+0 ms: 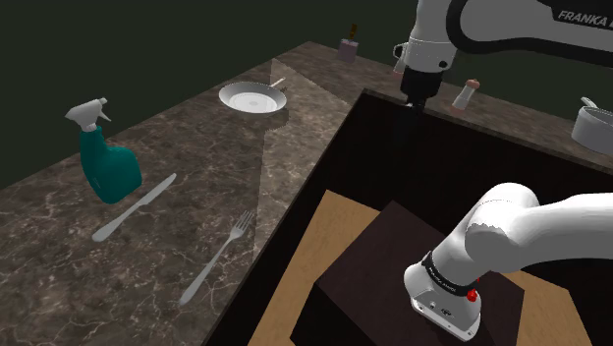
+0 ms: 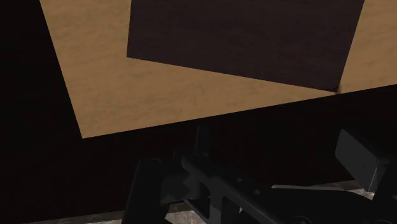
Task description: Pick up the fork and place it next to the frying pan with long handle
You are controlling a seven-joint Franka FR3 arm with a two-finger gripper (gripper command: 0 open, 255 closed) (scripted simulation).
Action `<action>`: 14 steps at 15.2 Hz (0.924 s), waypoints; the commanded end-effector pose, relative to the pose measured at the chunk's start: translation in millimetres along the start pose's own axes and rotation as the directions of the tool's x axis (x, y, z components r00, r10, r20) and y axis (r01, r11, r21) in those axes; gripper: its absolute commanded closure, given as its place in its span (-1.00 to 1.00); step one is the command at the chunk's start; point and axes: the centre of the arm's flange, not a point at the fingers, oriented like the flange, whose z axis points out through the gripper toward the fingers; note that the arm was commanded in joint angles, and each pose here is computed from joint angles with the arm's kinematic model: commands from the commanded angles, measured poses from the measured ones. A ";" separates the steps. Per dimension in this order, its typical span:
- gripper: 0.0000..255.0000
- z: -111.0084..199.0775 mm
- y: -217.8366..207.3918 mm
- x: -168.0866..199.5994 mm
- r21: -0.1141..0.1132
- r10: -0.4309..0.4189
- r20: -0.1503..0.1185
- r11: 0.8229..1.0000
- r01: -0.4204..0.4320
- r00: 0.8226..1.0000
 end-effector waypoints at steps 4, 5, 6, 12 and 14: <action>-1.00 14.7 -35.6 -4.4 0.009 0.112 -0.015 0.994 -0.112 0.994; -1.00 19.5 -47.6 -4.9 0.012 0.149 -0.020 0.989 -0.149 0.989; -1.00 24.3 -59.6 -4.9 0.016 0.186 -0.025 0.982 -0.186 0.982; -1.00 52.3 -131.0 4.7 0.041 0.401 -0.050 0.916 -0.399 0.915; -1.00 61.2 -154.3 11.7 0.050 0.469 -0.057 0.883 -0.466 0.881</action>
